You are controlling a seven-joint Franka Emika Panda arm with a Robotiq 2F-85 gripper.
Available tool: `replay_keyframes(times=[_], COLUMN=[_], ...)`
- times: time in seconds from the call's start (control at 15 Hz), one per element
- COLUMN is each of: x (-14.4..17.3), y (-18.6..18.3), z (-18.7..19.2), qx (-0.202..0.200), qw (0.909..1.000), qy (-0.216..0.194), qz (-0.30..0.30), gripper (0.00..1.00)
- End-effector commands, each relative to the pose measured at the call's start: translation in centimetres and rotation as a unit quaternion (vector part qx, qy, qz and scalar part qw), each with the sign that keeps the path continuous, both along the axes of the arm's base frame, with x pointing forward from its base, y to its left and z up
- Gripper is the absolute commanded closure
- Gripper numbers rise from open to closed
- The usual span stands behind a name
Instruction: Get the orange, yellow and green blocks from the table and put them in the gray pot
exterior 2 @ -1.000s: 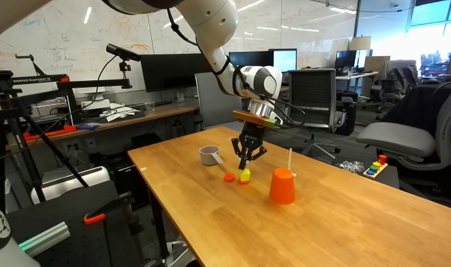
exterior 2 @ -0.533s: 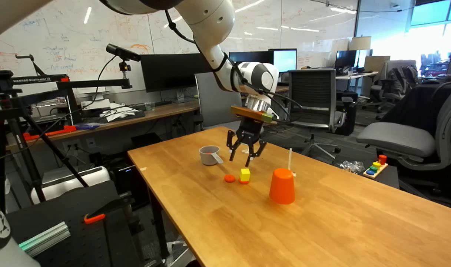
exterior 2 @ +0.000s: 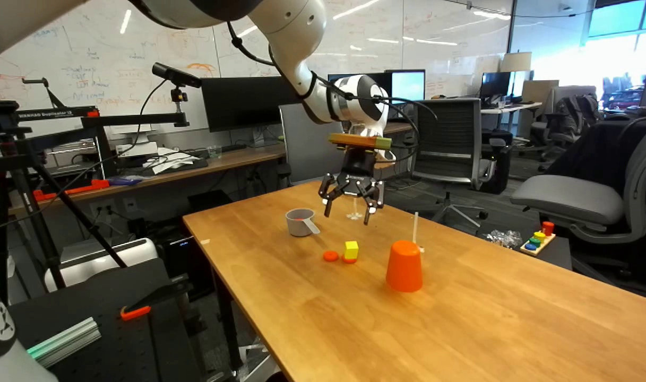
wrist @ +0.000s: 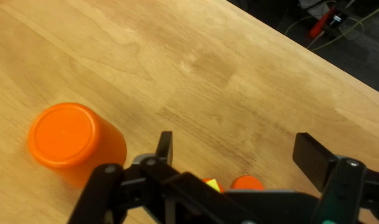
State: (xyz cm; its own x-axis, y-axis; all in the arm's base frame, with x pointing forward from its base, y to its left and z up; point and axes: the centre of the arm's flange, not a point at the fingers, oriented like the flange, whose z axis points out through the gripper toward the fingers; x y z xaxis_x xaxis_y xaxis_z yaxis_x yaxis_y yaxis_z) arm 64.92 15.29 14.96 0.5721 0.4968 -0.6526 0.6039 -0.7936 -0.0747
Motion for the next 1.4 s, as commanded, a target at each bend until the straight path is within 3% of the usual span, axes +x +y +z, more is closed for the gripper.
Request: replay_keyframes(times=[0.0, 0.2, 0.6, 0.93, 1.33], x=[3.0, 4.4, 5.7, 4.2, 3.6], y=[0.2, 0.4, 3.4, 5.0, 3.1], z=[0.3, -0.6, -2.2, -2.8, -3.3], qx=[-0.063, -0.069, 0.036, 0.108, 0.108], qw=[0.9975, 0.9955, 0.9932, 0.9888, 0.9887], qy=[-0.008, -0.046, -0.107, -0.103, -0.101], qz=[0.030, 0.046, 0.028, -0.004, -0.024], gripper=[0.00, 0.00, 0.00, 0.00, 0.00])
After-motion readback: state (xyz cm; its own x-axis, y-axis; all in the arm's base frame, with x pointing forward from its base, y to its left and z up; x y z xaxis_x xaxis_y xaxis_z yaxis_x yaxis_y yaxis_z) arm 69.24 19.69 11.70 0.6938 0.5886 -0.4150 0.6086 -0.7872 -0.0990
